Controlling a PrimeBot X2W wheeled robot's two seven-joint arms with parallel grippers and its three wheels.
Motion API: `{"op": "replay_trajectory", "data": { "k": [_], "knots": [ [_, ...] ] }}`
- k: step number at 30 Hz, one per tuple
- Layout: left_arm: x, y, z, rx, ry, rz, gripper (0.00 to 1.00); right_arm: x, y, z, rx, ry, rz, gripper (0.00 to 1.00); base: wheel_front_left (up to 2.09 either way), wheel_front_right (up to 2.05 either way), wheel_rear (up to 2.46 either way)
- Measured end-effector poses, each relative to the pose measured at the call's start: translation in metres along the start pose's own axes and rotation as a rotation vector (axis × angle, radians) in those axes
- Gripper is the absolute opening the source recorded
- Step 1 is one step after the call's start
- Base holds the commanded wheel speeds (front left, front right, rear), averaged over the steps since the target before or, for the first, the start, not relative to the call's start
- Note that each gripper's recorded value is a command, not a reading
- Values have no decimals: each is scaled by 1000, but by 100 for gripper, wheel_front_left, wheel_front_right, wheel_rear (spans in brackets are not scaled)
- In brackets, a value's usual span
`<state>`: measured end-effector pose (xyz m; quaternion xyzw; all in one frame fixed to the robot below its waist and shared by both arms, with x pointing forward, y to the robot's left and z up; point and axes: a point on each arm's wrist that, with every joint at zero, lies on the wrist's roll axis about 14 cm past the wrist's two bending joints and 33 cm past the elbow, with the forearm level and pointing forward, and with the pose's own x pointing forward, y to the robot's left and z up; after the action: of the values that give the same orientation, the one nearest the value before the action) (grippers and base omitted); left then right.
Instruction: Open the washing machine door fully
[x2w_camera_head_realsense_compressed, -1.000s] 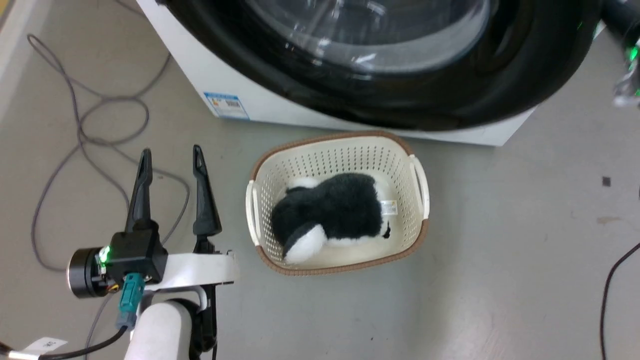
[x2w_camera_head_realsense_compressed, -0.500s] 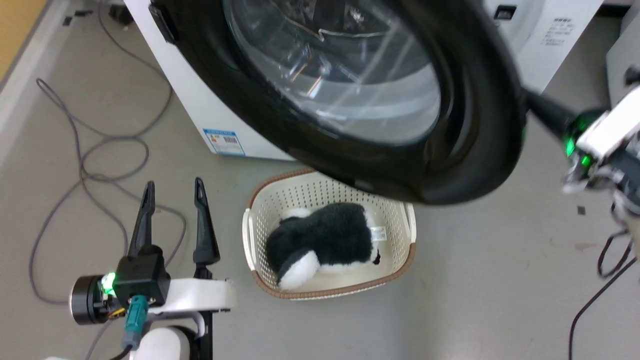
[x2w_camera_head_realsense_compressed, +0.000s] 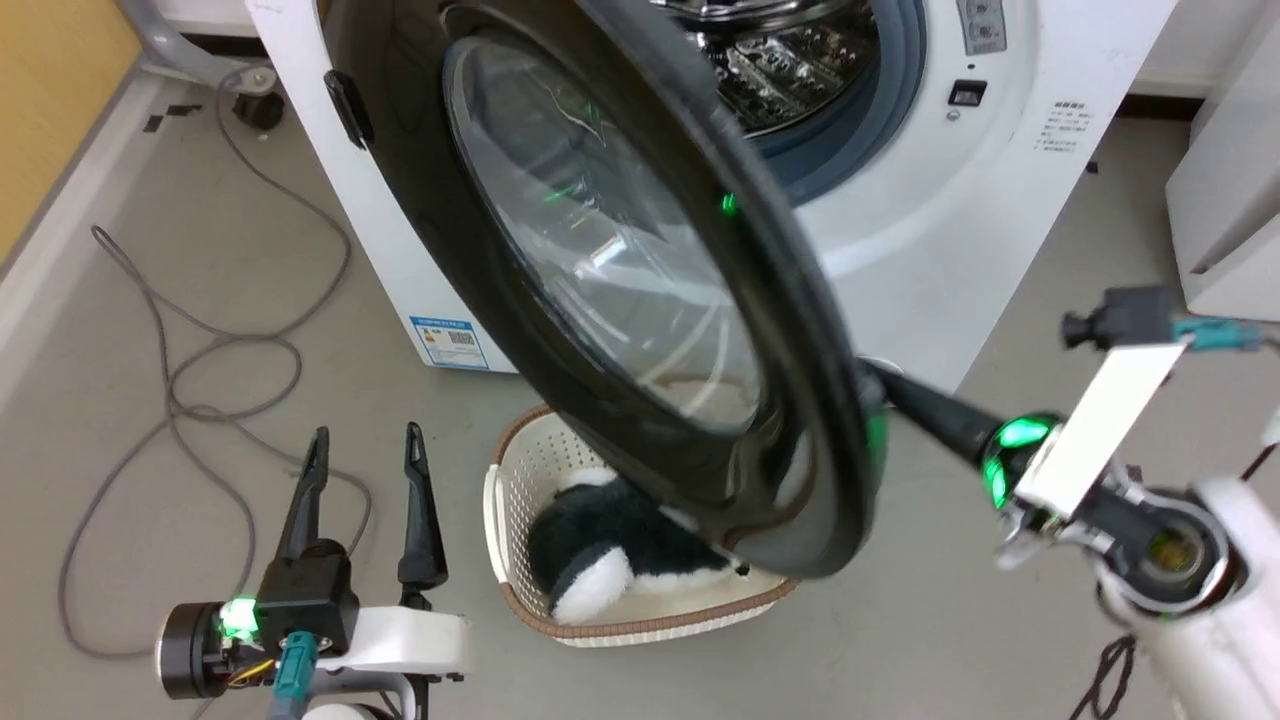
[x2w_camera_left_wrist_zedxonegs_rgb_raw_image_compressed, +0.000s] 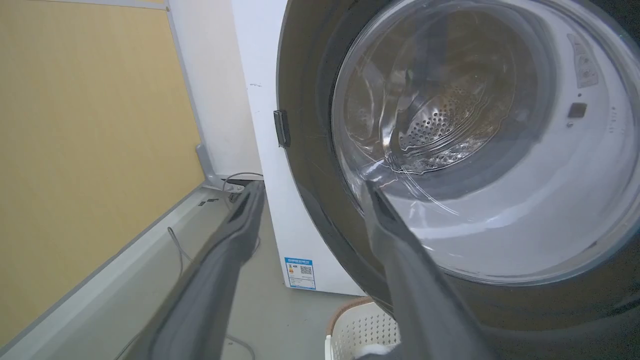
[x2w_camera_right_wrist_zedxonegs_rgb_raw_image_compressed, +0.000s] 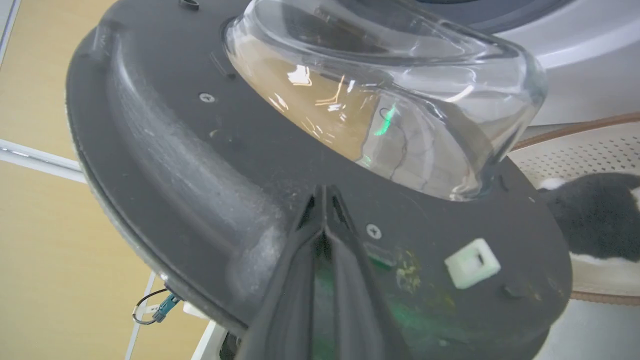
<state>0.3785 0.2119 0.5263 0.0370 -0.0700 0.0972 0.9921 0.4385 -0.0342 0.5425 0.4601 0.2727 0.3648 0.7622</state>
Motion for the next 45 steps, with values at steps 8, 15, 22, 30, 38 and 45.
{"op": "replay_trajectory", "data": {
  "k": [8, 15, 22, 30, 38, 45],
  "knots": [
    [-8, 1, 1, -1, 3, 0, 100, 4, 25, -56, 23, 123, 81, 0, 0, 0, 0],
    [-13, 2, 0, -3, 8, -3, 100, 5, 41, -101, 70, 211, 132, 0, 0, 0, 0],
    [-14, 2, -2, -2, 17, -4, 100, 11, 55, -129, 121, 250, 176, 0, 0, 0, 0],
    [-21, 2, -5, -4, 27, -6, 100, 6, 54, -115, 82, 119, 154, 0, 0, 0, 0],
    [-27, 0, 0, -12, 16, -16, 100, -29, 51, -17, -183, -405, 73, 0, 0, 0, 0],
    [-30, -2, 3, -14, 3, -28, 100, -84, 44, 35, -432, -723, -28, 0, 0, 0, 0]
  ]
}}
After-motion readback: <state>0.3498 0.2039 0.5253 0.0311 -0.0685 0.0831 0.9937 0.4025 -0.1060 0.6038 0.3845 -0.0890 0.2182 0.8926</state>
